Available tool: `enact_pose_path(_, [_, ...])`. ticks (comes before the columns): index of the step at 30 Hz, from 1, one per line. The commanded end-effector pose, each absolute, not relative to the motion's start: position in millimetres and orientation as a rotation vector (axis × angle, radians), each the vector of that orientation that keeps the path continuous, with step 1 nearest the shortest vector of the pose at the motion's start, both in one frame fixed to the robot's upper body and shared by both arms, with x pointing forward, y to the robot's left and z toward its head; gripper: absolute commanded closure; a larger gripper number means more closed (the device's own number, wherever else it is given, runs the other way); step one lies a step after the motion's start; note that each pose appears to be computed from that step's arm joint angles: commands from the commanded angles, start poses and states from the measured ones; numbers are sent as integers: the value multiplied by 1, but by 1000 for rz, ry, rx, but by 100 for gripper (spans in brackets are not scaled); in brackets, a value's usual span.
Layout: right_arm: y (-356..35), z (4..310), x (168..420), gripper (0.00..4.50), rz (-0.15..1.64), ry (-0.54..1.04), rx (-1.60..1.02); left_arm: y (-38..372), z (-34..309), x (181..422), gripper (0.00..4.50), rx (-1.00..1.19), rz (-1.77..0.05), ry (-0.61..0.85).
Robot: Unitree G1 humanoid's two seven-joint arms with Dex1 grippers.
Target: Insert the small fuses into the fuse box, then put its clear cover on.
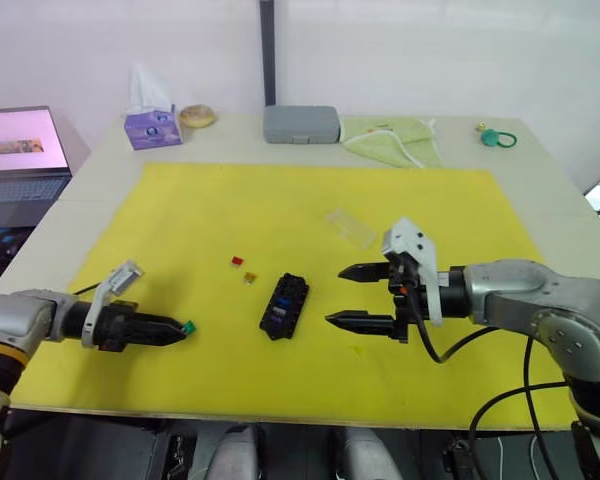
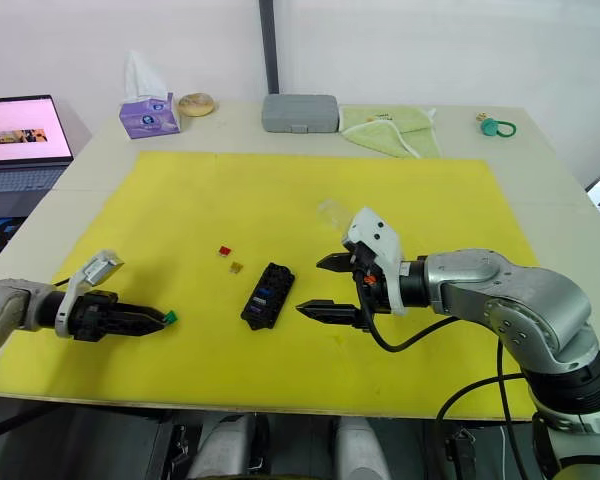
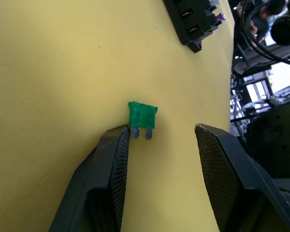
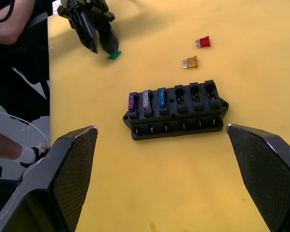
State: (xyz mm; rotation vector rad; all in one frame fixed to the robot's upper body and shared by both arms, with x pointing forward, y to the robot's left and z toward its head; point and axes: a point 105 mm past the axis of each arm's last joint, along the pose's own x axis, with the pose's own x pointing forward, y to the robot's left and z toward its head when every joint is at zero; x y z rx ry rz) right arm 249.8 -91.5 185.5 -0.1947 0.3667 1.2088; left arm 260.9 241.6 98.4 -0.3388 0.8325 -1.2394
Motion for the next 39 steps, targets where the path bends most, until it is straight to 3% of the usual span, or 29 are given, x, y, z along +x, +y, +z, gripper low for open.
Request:
enact_pose_path(1, [-89,193,248,0,1213,316,-210,231,95,262,225,-343,-1271,832])
enact_pose_path(6, [-89,193,248,0,1208,314,-210,218,92,267,225,-372,-1283,807])
enact_pose_path(9, [-89,193,248,0,1205,314,-209,216,89,269,309,-390,-1266,802])
enact_pose_path(12, [-89,192,247,0,1204,316,-208,215,87,268,446,-415,-1255,803])
enact_pose_path(23, [-91,190,246,0,1204,324,-205,223,101,265,446,-440,-1231,746])
enact_pose_path(30, [-86,217,252,0,1223,291,12,218,169,279,446,-484,-1228,471])
enact_pose_path(39, [-54,274,282,0,1246,152,283,178,243,300,446,-636,-1266,45])
